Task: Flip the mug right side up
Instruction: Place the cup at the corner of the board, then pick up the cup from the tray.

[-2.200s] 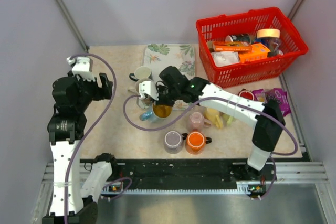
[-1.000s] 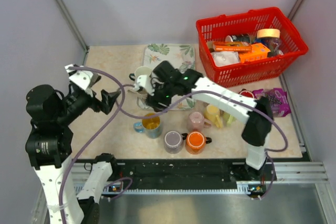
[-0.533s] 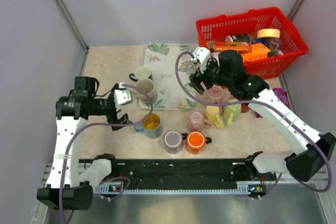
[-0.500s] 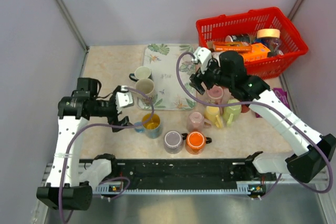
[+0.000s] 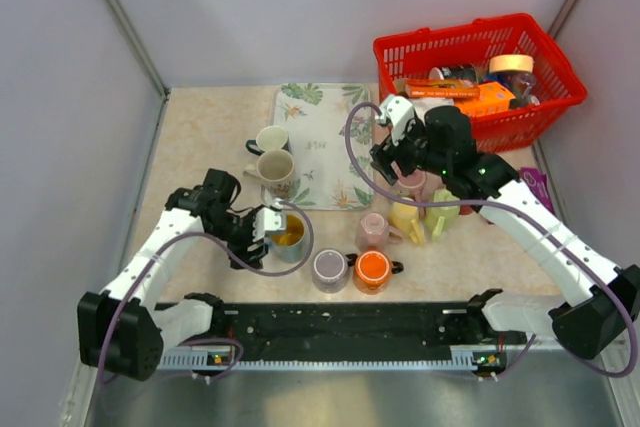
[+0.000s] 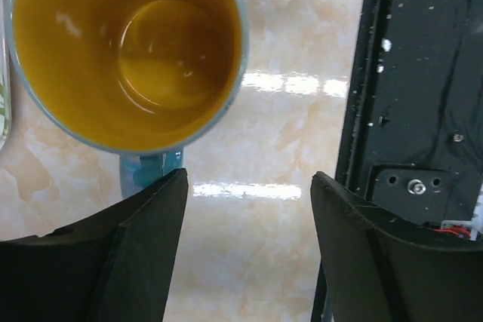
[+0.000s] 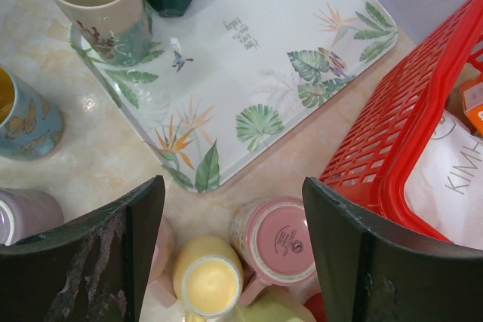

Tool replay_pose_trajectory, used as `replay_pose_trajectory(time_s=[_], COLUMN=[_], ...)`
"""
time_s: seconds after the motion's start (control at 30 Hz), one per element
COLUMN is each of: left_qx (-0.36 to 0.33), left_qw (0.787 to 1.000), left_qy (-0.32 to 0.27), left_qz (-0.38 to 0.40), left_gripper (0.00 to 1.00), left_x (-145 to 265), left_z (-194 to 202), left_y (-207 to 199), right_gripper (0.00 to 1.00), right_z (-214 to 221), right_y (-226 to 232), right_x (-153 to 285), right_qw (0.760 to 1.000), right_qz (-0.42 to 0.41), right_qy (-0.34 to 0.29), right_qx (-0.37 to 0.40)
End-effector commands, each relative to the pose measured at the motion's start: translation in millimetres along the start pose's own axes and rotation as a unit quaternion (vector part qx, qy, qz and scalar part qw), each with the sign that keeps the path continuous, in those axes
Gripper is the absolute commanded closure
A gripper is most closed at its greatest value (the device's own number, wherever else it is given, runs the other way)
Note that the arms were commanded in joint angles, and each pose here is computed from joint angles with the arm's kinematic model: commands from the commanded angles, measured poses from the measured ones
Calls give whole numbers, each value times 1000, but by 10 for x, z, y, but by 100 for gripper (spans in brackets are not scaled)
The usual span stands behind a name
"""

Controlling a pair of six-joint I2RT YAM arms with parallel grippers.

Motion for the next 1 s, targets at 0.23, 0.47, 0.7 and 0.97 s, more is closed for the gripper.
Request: replay_pose_trajectory(time_s=[0.23, 0.47, 0.7, 0.97], left_qx=[-41, -150, -155, -120], left_qw=[999, 986, 987, 991], left_qy=[12, 57, 17, 37], left_qz=[20, -42, -26, 55], left_gripper=[35, 23, 23, 36], left_x=[195, 323, -13, -237], left_z=[-289, -247, -311, -188], left_y=[89, 380, 616, 634], right_gripper=[27, 27, 27, 27], right_z=[-125, -89, -68, 29], right_y=[-132, -129, -130, -117], right_x=[138, 98, 131, 163], right_qw=[1000, 1000, 1000, 1000], right_qz=[21, 16, 16, 14], right_qy=[-22, -21, -16, -6], right_qx=[-1, -7, -8, -16])
Point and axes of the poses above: each gripper's point midway between its finger pads, its own x axis back along the fingers, its own y axis along the line the jaws close on, z = x × y, the point moved 2 cm from there along x, back along the fingers, and after that the axes turned 9 degrees about x, right-handed, at the moved point
